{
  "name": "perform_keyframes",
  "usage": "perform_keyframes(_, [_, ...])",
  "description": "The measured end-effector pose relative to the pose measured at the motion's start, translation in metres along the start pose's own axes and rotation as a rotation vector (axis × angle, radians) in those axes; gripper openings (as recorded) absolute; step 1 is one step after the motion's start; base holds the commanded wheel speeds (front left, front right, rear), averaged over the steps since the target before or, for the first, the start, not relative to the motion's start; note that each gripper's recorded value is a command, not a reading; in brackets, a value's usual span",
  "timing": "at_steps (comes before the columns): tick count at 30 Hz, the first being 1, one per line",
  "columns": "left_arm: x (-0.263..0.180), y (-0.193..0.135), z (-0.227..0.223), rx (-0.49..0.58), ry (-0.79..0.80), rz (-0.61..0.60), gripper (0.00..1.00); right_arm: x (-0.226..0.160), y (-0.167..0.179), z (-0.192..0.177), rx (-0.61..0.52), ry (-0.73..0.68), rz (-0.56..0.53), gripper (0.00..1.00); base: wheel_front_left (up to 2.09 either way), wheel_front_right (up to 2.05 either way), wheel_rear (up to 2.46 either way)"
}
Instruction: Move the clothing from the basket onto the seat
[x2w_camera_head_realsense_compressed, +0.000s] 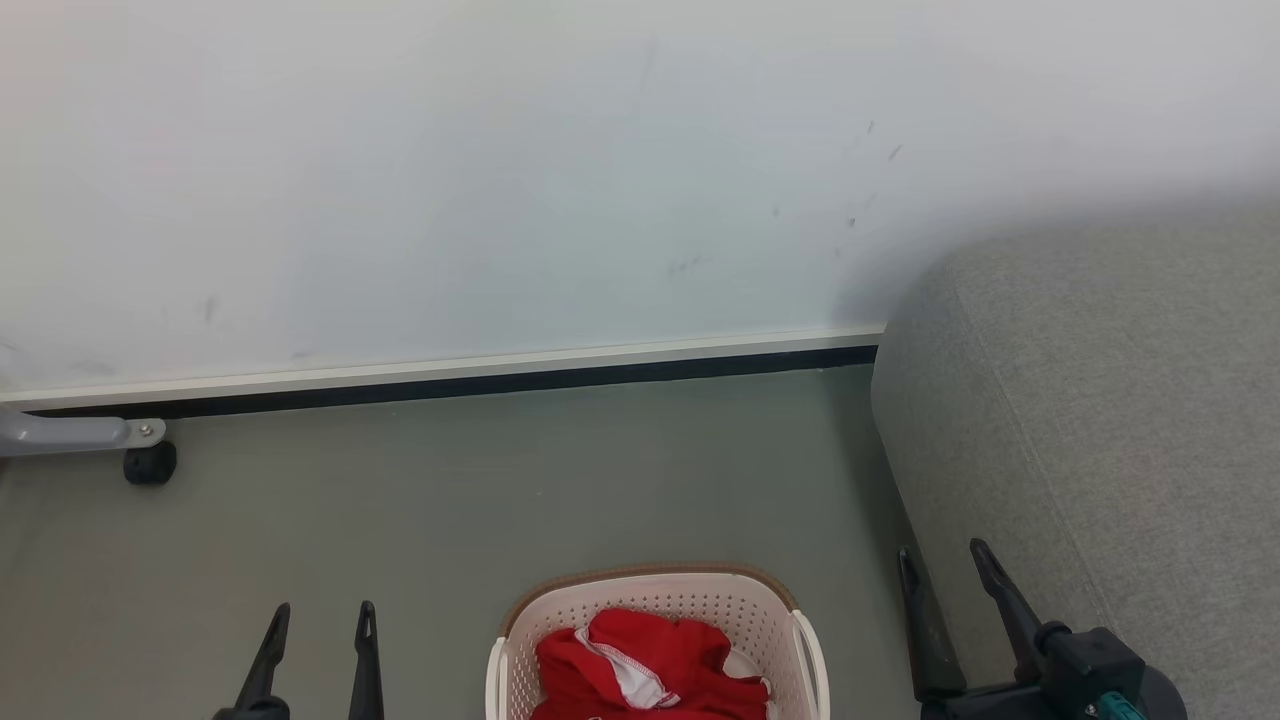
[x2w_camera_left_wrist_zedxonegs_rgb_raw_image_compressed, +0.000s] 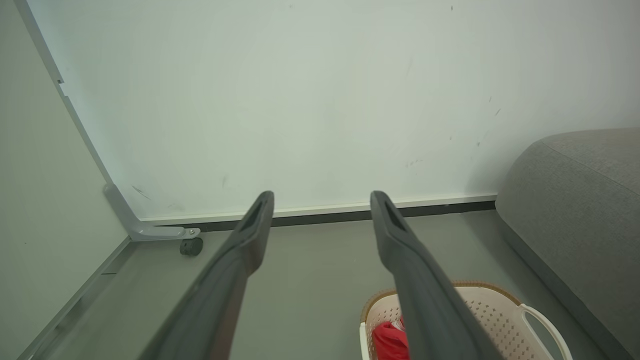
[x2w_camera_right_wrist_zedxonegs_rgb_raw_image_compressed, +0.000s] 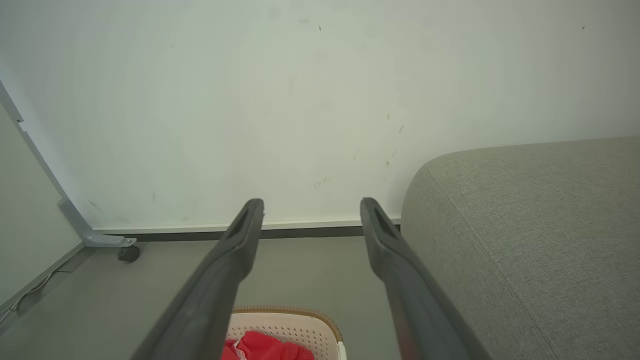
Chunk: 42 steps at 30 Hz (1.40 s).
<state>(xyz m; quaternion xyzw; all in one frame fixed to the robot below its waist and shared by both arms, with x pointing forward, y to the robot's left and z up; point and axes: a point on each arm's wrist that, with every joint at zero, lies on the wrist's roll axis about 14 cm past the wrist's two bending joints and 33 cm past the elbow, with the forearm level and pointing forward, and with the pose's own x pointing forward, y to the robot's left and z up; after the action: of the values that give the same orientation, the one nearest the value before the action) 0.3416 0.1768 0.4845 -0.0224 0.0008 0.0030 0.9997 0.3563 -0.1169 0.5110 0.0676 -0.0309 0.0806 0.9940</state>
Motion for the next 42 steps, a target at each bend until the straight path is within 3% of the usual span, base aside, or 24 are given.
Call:
perform_keyframes(30, [0.001,-0.001,-0.014,-0.003,0.044,-0.008,1.00,0.003,-0.005,-0.005,0.006,0.014,-0.015,1.00,0.00,0.00,0.00])
perform_keyframes(42, [0.034,-0.034,-0.035,0.017,0.101,-0.134,1.00,0.034,-0.028,-0.002,-0.009,-0.011,-0.066,1.00,0.00,0.00,0.00])
